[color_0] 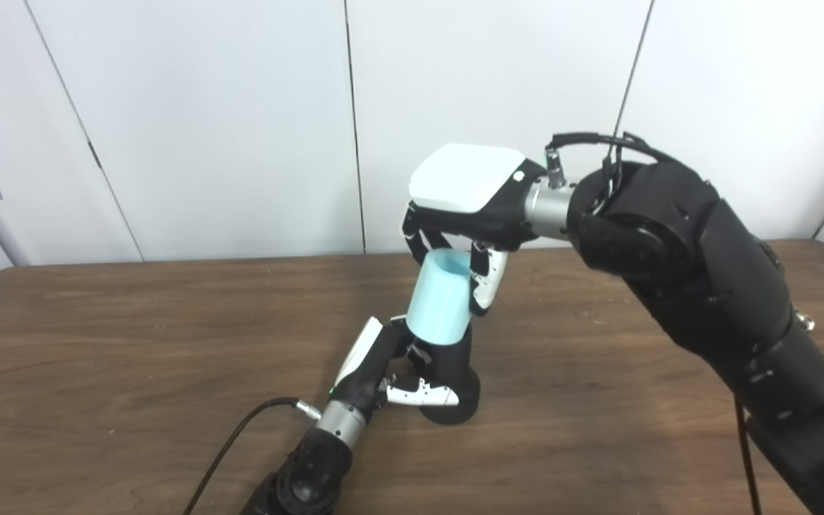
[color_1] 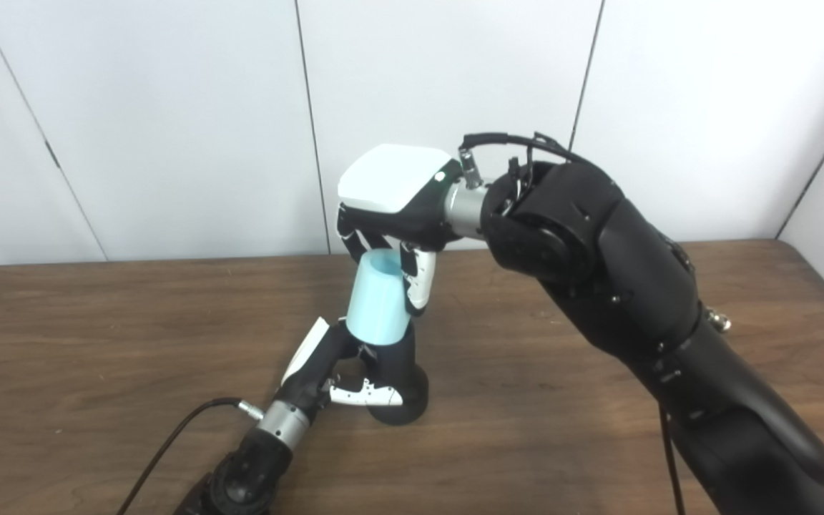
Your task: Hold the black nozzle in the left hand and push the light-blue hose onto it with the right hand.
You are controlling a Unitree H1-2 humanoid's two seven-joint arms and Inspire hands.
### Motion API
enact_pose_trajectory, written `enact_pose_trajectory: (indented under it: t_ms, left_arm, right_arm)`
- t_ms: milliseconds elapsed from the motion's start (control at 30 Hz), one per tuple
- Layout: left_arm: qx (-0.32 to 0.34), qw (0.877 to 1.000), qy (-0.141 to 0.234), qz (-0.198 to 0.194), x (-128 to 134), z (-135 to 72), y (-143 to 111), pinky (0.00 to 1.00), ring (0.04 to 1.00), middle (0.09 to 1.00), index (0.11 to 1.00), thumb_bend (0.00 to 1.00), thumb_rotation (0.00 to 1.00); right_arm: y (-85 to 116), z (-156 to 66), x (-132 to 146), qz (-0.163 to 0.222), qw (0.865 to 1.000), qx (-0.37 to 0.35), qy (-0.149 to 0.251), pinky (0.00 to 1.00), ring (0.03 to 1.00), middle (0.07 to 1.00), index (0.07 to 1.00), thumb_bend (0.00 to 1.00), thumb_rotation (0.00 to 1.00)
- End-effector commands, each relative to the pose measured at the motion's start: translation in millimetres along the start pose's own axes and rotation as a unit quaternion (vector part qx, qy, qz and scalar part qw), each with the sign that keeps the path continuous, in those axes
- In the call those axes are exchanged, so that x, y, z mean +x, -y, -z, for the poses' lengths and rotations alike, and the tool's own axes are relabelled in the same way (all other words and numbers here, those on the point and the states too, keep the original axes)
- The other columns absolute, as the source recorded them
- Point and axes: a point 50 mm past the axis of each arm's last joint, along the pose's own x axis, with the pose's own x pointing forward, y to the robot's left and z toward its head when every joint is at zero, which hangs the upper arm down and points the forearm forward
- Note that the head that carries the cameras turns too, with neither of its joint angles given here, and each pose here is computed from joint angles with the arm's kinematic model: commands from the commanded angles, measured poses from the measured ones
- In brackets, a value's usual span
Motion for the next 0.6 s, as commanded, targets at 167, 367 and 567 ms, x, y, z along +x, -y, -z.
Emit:
enact_pose_trajectory:
  t_ms: [167,367,567]
  left_arm:
    - [0.002,0.985,-0.149,0.083,-59.2,69.9,49.0,0.37,0.435,0.45,0.508,0.52,0.0]
    - [-0.003,0.985,-0.152,0.081,-59.0,69.7,48.0,0.37,0.442,0.457,0.505,0.52,0.0]
    - [0.0,0.985,-0.153,0.082,-58.8,68.9,48.6,0.38,0.453,0.468,0.5,0.52,0.0]
  right_arm:
    - [48.4,-2.7,-13.5,0.054,0.998,0.007,0.01,0.16,0.234,0.42,0.506,0.52,0.0]
    - [52.9,-3.0,-14.1,0.047,0.999,-0.009,-0.005,0.17,0.241,0.463,0.485,0.53,0.0]
    - [53.3,-2.3,-13.7,0.05,0.997,-0.048,-0.022,0.15,0.219,0.47,0.481,0.53,0.0]
